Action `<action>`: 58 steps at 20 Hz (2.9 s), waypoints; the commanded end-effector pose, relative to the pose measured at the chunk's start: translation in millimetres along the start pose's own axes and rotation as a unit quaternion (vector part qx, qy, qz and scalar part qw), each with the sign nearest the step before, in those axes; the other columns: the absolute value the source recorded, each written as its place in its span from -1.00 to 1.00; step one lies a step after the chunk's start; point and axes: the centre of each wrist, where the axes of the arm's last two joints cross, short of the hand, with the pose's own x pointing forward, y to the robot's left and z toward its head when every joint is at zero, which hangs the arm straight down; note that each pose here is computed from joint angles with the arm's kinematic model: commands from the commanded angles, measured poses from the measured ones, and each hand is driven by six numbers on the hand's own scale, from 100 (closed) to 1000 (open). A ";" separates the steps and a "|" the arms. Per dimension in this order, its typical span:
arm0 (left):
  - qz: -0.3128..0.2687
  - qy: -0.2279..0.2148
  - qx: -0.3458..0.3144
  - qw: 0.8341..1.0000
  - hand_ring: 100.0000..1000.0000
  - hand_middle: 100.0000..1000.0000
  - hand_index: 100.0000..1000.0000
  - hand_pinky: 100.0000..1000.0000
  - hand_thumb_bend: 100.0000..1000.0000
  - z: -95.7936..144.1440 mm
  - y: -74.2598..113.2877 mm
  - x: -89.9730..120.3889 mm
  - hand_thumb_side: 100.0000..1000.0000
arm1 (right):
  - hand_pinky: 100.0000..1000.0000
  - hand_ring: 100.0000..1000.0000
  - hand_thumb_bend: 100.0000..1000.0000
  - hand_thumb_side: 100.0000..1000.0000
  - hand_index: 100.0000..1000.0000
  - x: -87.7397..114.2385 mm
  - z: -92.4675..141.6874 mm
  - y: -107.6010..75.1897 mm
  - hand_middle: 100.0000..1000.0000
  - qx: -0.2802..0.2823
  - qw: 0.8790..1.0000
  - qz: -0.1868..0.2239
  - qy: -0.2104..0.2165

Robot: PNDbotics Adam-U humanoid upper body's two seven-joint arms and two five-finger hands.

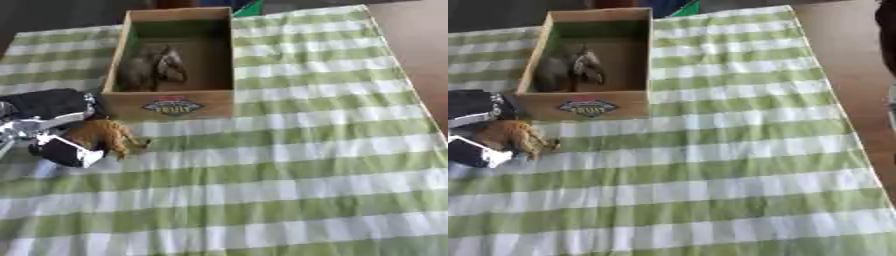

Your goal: Pick up objects on the table and place them in the box.

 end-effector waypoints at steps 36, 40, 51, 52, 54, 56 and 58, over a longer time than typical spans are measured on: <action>-0.096 0.090 0.139 0.981 -0.14 -0.49 -0.16 -0.65 -1.00 19.3 111.9 -61.2 -0.57 | 0.70 0.48 -1.00 1.00 0.75 7.6 -2.6 -1.5 0.28 -0.001 1.000 -0.003 -0.006; -0.110 0.104 0.157 0.976 -0.14 -0.49 -0.22 -0.66 -1.00 15.0 122.8 -63.9 -0.65 | 0.70 0.48 -1.00 0.99 0.75 8.4 -3.6 -0.5 0.28 0.001 1.000 -0.006 -0.008; -0.120 0.122 0.233 0.957 -0.16 -0.53 -0.24 -0.67 -1.00 -10.0 142.1 -65.1 -0.63 | 0.70 0.48 -1.00 0.98 0.75 10.1 -6.7 5.3 0.28 0.009 1.000 -0.026 -0.011; -0.121 0.120 0.243 0.955 -0.16 -0.53 -0.24 -0.67 -1.00 -13.0 144.8 -62.9 -0.62 | 0.70 0.48 -1.00 0.98 0.75 10.3 -7.1 5.8 0.28 0.009 1.000 -0.028 -0.012; -0.127 0.119 0.254 0.951 -0.16 -0.53 -0.24 -0.67 -1.00 -17.0 145.7 -61.8 -0.62 | 0.70 0.48 -1.00 0.98 0.75 10.7 -7.6 6.3 0.28 0.010 0.999 -0.030 -0.013; -0.135 0.122 0.259 0.949 -0.16 -0.53 -0.24 -0.67 -1.00 -20.0 143.8 -62.8 -0.62 | 0.70 0.48 -1.00 0.98 0.75 10.8 -7.7 6.3 0.28 0.010 0.999 -0.030 -0.013; -0.140 0.120 0.267 0.946 -0.17 -0.55 -0.20 -0.66 -1.00 -23.1 142.5 -63.3 -0.62 | 0.70 0.48 -1.00 0.99 0.74 11.6 -8.8 7.4 0.28 0.011 0.999 -0.034 -0.016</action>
